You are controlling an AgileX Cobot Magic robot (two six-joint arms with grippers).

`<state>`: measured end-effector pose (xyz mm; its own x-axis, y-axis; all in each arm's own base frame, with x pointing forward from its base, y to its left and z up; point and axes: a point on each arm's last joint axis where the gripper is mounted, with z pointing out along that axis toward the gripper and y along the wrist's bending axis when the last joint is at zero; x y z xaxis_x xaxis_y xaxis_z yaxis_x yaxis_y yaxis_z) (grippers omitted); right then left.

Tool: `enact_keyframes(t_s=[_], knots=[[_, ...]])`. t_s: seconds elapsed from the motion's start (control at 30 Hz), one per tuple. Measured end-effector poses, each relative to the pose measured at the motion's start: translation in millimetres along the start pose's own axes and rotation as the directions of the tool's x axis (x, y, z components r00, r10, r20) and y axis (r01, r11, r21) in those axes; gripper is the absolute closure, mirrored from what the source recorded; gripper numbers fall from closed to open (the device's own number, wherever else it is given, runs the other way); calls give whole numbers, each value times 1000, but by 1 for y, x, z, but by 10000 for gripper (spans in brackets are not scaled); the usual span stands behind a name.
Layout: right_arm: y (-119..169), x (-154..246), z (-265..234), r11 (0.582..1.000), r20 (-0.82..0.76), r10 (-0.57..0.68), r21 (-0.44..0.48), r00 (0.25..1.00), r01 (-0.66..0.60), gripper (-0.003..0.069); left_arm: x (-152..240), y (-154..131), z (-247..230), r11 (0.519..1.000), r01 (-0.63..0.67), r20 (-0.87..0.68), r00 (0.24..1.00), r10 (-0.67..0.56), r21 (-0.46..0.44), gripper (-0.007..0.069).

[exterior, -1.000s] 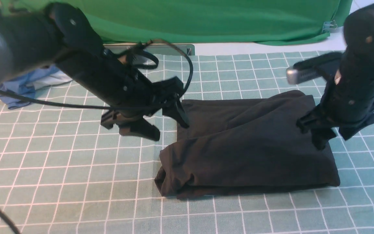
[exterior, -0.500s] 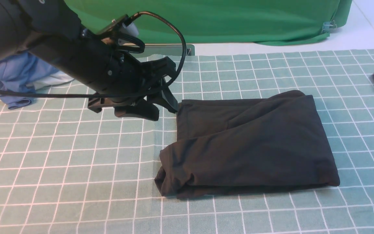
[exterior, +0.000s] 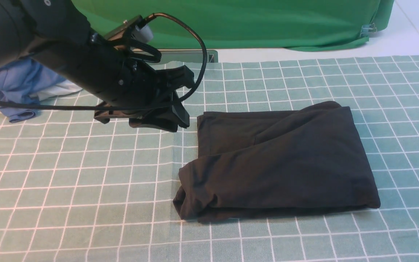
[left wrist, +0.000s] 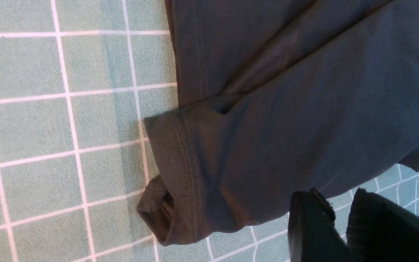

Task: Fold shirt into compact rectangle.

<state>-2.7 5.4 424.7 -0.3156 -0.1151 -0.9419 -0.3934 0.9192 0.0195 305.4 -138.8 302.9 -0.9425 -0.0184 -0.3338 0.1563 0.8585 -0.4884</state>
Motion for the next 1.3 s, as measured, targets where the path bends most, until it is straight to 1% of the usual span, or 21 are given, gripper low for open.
enact_keyframes(t_s=[0.1, 0.23, 0.37, 0.5, 0.6, 0.7, 0.73, 0.8, 0.9, 1.13, 1.3], knots=[[0, 28, 3, 1000, 75, -11, 0, 997, 11, 628, 2, 0, 0, 1000, -10, -17, 1000, 10, -3, 521], [-1, 63, 24, 1000, 142, 0, -6, 990, 1, 628, 2, 0, 0, 1000, -22, -26, 999, 22, -3, 564], [-3, 90, 52, 1000, 89, 12, -3, 996, -12, 626, 2, 1, 0, 999, -33, -26, 999, 33, -8, 591], [-4, 108, 70, 1000, 42, 22, -1, 999, -22, 622, 1, 1, 0, 999, -37, -14, 999, 37, -14, 591], [-5, 114, 80, 1000, 65, 28, 3, 997, -29, 621, 0, 1, 0, 999, -37, -3, 999, 37, -14, 591], [-7, 121, 93, 999, 148, 32, 13, 989, -34, 632, -1, 1, 0, 999, -37, 11, 999, 38, -14, 591], [-8, 122, 94, 999, 153, 32, 14, 988, -34, 633, -1, 1, 0, 999, -37, 12, 999, 38, -14, 591], [-9, 129, 103, 999, 225, 32, 22, 974, -38, 634, -1, 2, 0, 999, -40, 15, 999, 40, -18, 591], [-11, 136, 111, 999, 287, 31, 31, 958, -41, 634, -3, 2, 0, 998, -54, 29, 998, 54, -23, 591], [-11, 138, 113, 999, 309, 31, 33, 951, -43, 628, -6, 2, 0, 998, -62, 64, 996, 64, -25, 591], [-11, 138, 113, 999, 312, 31, 33, 950, -43, 621, -10, 2, -1, 996, -89, 102, 991, 92, -30, 591]])
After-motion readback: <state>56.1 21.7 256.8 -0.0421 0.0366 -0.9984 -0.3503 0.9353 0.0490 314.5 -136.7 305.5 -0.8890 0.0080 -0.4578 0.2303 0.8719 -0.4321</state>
